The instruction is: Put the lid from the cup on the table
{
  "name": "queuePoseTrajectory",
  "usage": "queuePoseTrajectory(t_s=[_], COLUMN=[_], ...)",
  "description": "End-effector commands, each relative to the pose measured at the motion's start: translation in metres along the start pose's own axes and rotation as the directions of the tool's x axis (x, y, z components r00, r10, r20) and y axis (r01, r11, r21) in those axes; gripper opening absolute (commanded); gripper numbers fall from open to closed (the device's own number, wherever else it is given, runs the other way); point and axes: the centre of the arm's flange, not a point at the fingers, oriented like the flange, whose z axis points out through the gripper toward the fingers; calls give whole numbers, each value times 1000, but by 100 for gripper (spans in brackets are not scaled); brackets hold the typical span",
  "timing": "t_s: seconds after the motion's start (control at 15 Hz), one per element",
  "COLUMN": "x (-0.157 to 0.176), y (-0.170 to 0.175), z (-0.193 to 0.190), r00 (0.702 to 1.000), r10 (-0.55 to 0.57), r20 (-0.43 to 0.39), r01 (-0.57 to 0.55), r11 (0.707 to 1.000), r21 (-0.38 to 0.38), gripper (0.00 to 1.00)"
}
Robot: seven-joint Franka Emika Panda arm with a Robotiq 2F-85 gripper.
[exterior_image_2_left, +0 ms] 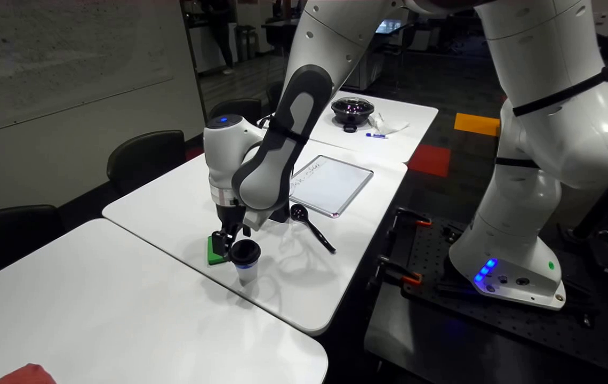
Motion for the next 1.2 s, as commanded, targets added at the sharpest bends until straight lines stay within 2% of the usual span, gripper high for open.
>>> queuePoseTrajectory(t_s=[0.0,0.6,0.67,0.73,0.87,1.13], x=[-2,-6,-7,-7,-7,-9], y=[2,-1,-1,-1,-2,-4], z=[-4,2,3,4,5,7], r00=[1000,997,997,997,997,996], r10=[1,-3,-3,-4,-5,-9], r20=[21,73,75,77,81,85], r01=[-1,4,4,5,6,11], r11=[1000,1000,1000,1000,1000,1000], r21=[9,-12,-13,-15,-18,-21], gripper=[100,100,98,90,87,88])
